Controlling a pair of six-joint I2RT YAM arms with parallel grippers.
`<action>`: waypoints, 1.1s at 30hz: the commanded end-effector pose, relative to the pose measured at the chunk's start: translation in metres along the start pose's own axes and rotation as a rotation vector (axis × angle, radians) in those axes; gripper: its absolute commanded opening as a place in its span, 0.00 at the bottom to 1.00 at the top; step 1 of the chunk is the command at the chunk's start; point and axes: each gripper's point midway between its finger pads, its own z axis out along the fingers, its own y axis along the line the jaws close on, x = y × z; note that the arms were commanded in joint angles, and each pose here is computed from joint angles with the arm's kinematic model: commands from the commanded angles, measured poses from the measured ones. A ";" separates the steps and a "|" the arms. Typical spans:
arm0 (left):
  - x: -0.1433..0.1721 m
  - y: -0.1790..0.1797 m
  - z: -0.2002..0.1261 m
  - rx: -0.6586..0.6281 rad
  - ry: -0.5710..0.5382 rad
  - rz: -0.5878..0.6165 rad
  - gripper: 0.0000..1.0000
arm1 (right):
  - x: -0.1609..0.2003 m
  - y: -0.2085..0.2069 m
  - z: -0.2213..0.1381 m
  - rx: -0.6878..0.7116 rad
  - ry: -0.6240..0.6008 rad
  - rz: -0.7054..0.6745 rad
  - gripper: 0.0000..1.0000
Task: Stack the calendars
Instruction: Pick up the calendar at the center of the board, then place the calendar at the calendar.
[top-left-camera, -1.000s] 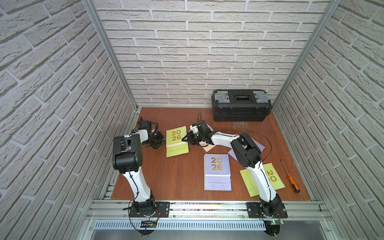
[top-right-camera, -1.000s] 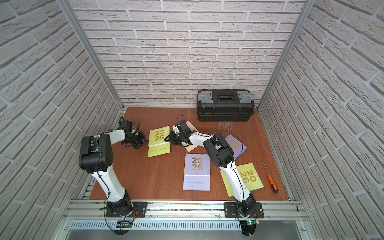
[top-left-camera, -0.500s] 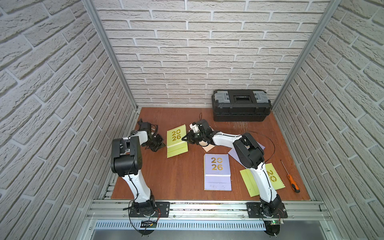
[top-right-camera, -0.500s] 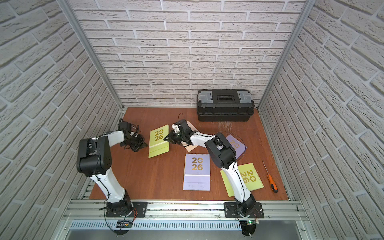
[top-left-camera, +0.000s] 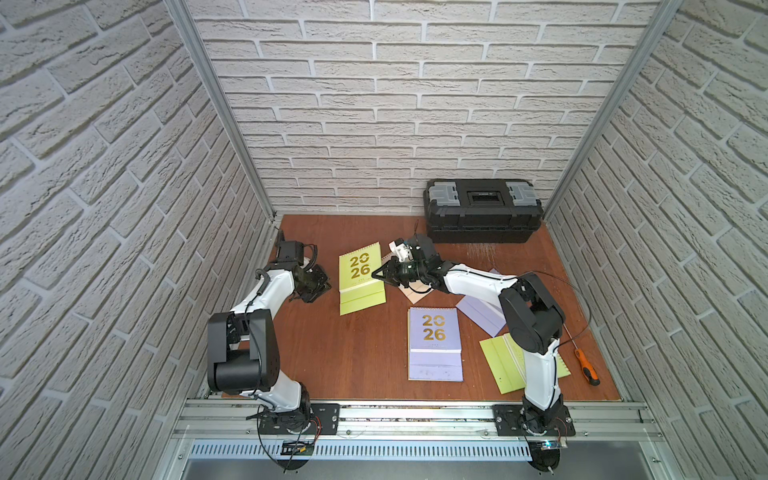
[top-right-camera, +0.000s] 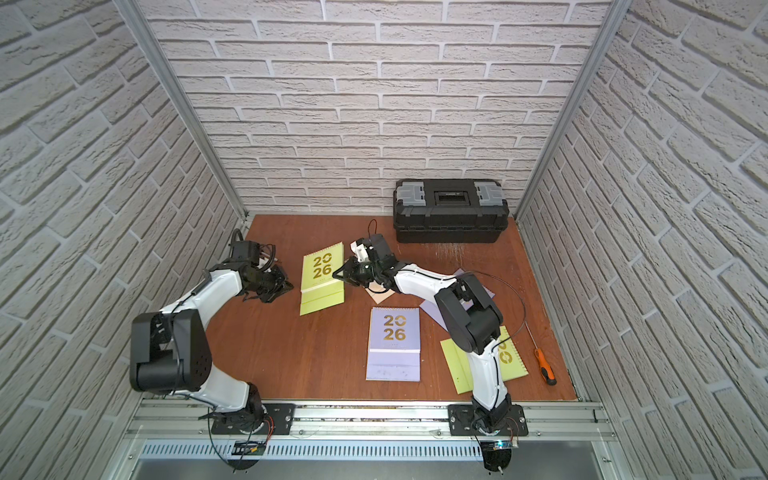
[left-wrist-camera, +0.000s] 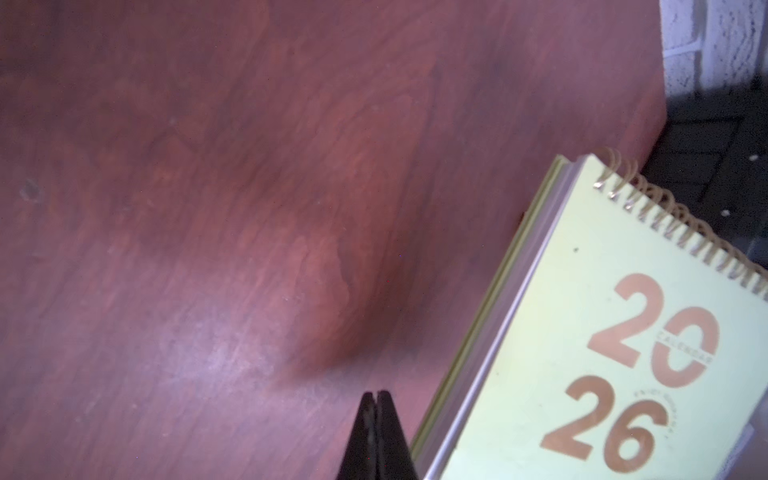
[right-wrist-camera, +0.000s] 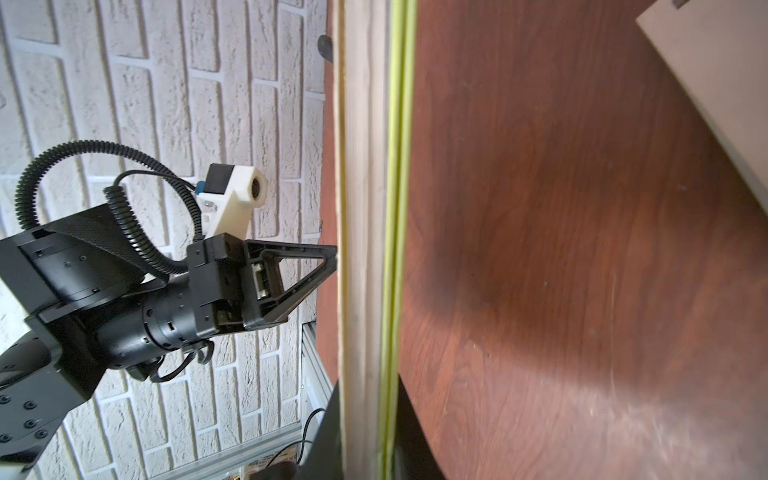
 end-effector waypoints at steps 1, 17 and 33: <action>0.016 -0.007 -0.008 -0.014 -0.006 0.010 0.00 | -0.001 0.043 -0.037 -0.077 -0.043 -0.113 0.03; 0.078 -0.074 -0.011 0.038 -0.037 0.168 0.00 | 0.054 0.004 -0.155 0.025 -0.081 -0.078 0.03; 0.123 -0.088 0.018 0.038 0.002 0.231 0.00 | 0.111 -0.043 -0.215 0.047 -0.115 -0.013 0.03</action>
